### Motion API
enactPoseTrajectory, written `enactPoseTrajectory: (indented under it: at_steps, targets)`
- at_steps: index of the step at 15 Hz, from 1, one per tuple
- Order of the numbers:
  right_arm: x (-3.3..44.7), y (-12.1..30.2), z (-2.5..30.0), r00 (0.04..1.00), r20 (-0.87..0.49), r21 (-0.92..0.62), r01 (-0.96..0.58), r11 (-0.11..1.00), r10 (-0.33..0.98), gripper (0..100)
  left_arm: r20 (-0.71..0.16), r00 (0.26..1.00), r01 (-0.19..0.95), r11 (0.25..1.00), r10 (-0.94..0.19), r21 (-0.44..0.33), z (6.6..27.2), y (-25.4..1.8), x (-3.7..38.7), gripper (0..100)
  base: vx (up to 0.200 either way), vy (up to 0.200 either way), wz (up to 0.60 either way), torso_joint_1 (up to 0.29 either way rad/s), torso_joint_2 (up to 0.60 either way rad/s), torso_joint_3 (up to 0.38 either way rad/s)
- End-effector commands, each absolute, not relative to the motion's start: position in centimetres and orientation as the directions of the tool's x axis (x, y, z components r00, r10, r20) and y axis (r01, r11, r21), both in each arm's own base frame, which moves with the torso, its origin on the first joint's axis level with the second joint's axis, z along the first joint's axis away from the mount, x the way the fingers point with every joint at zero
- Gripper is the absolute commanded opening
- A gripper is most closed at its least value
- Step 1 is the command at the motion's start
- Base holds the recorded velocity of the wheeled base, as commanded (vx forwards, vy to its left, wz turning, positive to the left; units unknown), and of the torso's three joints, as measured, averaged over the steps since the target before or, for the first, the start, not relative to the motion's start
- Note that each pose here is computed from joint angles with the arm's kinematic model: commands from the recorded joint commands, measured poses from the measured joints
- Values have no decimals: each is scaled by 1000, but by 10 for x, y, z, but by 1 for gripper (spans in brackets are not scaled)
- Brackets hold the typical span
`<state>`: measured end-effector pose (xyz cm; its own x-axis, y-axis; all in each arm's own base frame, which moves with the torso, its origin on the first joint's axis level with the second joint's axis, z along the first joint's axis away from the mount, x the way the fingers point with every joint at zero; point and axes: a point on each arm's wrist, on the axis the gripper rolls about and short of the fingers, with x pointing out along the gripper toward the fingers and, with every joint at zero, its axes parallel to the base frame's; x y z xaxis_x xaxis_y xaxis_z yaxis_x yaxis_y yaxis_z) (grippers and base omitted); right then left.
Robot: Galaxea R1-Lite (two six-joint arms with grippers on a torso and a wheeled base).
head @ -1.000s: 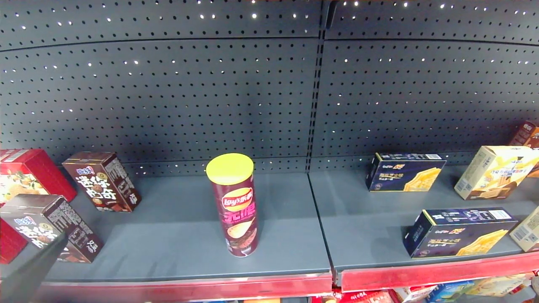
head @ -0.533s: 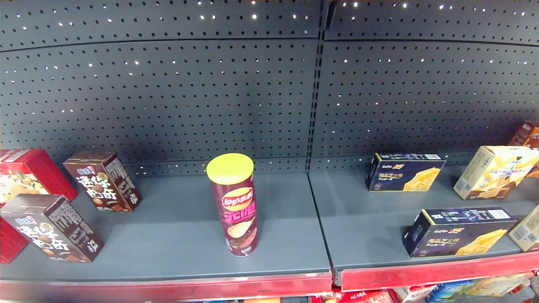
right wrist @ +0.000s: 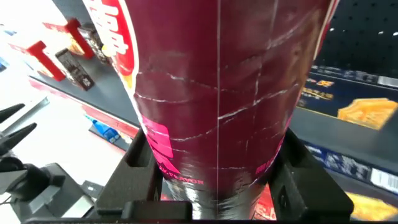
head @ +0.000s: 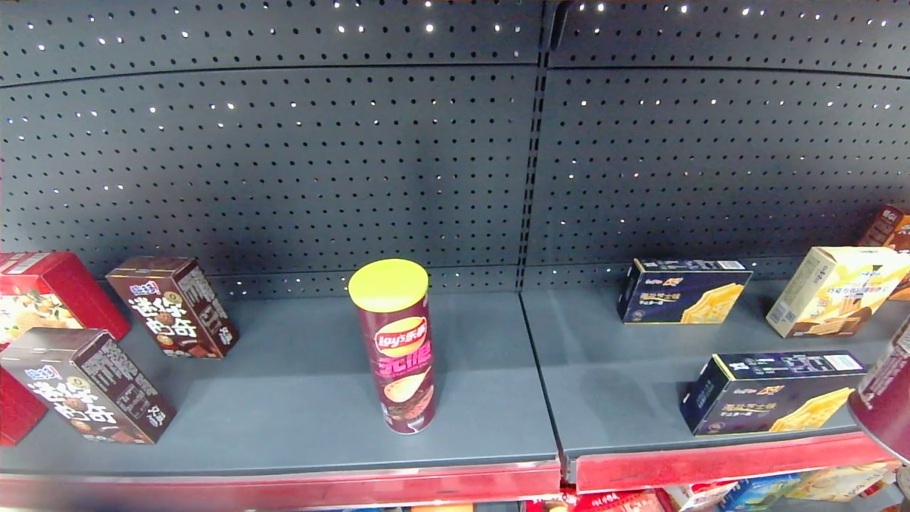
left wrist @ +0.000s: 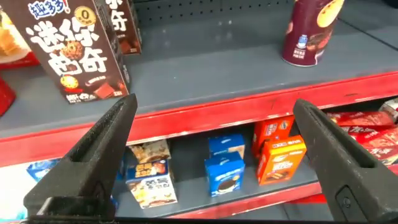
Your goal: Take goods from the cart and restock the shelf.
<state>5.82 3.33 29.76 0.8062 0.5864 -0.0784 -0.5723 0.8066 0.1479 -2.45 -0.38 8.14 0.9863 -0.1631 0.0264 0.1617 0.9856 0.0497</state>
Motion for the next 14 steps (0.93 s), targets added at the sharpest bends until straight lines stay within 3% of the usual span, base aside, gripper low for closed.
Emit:
enactPoseTrajectory:
  at_steps: [1,3,9,14]
  targets:
    - [78,47,292,780,-142,158,-590,792,609,0,26,985,168,984,-169,50,82,-4,-24,100,0,0,0,0,0,0]
    - [88,60,291,741,-151,157,-635,756,654,0,24,973,227,973,-228,42,82,-5,-25,100,0,0,0,0,0,0]
    - [132,99,285,691,-204,155,-677,720,694,0,28,971,237,971,-237,-13,82,-5,-25,100,0,0,0,0,0,0]
    - [169,124,280,711,-262,124,-645,754,652,0,31,971,236,971,-236,-21,82,-5,-24,100,0,0,0,0,0,0]
